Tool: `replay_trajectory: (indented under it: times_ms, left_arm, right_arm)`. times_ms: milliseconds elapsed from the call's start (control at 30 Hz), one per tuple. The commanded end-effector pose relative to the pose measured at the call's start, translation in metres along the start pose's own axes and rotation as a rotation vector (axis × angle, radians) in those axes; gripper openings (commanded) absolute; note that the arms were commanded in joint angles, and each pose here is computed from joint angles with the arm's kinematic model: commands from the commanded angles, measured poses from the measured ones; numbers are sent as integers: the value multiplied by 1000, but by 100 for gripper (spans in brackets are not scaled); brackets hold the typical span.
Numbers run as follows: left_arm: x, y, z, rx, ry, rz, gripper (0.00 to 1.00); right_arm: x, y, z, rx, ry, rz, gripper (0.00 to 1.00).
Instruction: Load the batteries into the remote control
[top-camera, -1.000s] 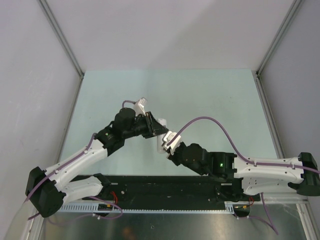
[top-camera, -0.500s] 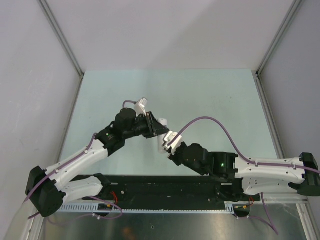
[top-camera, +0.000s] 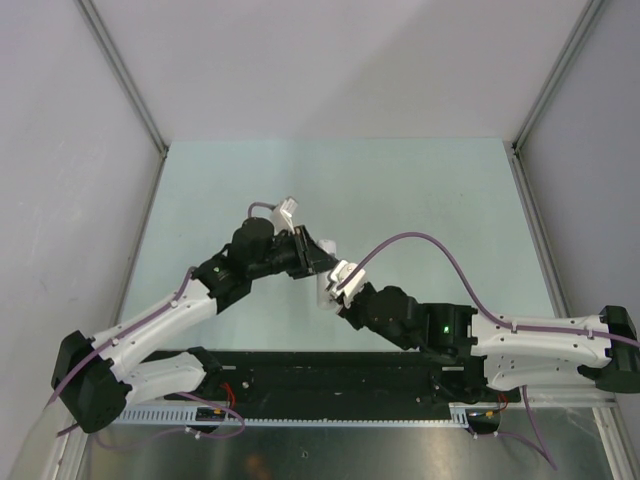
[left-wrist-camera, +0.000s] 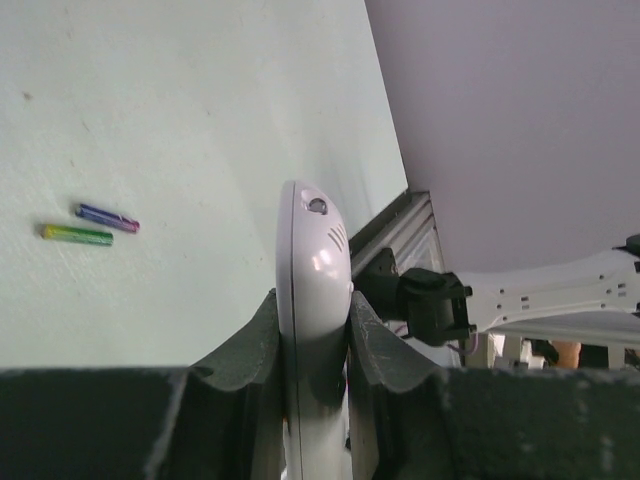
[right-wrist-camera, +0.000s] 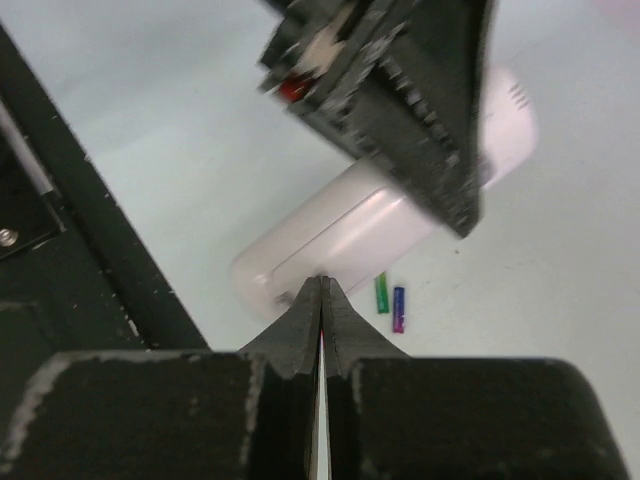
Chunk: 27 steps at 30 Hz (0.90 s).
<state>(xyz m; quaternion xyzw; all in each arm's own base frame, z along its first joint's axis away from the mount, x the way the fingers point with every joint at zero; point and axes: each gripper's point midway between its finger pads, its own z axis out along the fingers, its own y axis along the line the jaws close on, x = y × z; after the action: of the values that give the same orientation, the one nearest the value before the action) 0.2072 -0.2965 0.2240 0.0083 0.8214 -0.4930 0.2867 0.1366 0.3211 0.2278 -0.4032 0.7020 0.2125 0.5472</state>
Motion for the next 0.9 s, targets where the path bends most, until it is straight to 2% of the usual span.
replay_trajectory:
  times_ms: [0,333,400,467,867]
  left_arm:
    - [24,-7,-3,39,92,3,0]
    - [22,-10,-3,42,82,2,0]
    - [20,-11,-2,45,82,-6,0]
    - [19,-14,-3,58,90,-18,0]
    - [8,-28,-11,114,105,-62,0]
  right_arm:
    - [-41,-24,-7,103,-113,54,0]
    - [-41,-22,-7,93,-111,64,0]
    - [-44,-21,-11,80,-123,81,21]
    - [-48,-19,-17,46,-136,88,34]
    - [-31,7,-20,-81,-71,17,50]
